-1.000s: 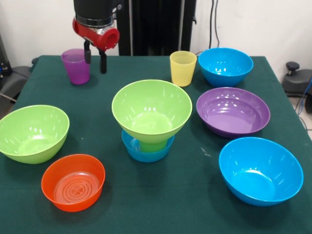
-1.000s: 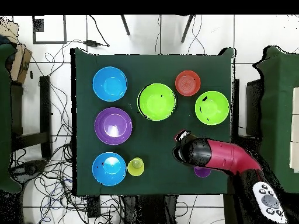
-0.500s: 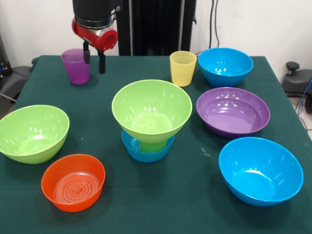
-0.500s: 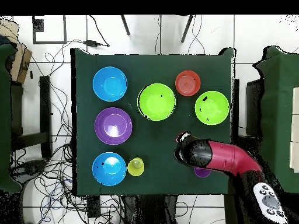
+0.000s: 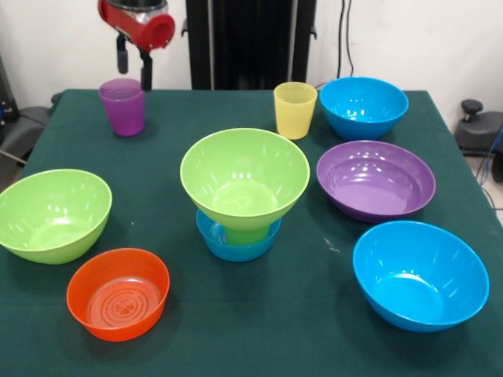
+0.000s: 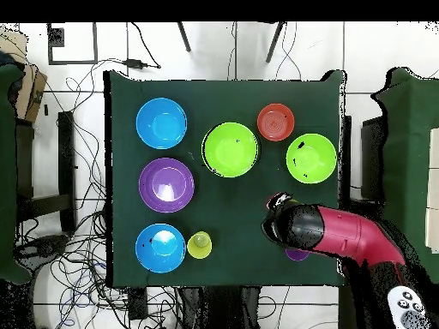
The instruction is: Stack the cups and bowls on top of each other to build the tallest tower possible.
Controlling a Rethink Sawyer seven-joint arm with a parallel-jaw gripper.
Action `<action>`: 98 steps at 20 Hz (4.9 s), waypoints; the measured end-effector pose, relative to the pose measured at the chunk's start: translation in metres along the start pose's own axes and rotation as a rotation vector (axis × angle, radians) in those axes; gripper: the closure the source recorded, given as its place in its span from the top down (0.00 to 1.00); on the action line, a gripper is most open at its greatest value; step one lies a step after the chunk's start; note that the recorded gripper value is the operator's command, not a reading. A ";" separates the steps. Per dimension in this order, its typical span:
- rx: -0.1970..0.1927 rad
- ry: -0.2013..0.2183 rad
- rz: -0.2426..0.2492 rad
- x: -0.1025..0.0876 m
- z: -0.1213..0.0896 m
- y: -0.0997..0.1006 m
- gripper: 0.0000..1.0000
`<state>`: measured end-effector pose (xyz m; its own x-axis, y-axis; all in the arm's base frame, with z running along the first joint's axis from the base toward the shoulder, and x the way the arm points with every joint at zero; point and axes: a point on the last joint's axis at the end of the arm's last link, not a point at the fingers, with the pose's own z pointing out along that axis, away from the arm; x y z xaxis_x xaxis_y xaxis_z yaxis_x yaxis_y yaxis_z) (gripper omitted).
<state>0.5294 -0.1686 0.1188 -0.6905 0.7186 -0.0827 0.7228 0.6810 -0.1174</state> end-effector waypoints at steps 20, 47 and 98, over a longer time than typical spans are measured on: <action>-0.011 0.020 0.025 0.005 0.021 -0.015 1.00; -0.016 0.050 -0.007 0.030 0.058 -0.020 1.00; -0.023 0.018 0.079 0.001 0.061 -0.086 1.00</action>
<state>0.4652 -0.2352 0.0689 -0.6309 0.7724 -0.0732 0.7755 0.6250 -0.0888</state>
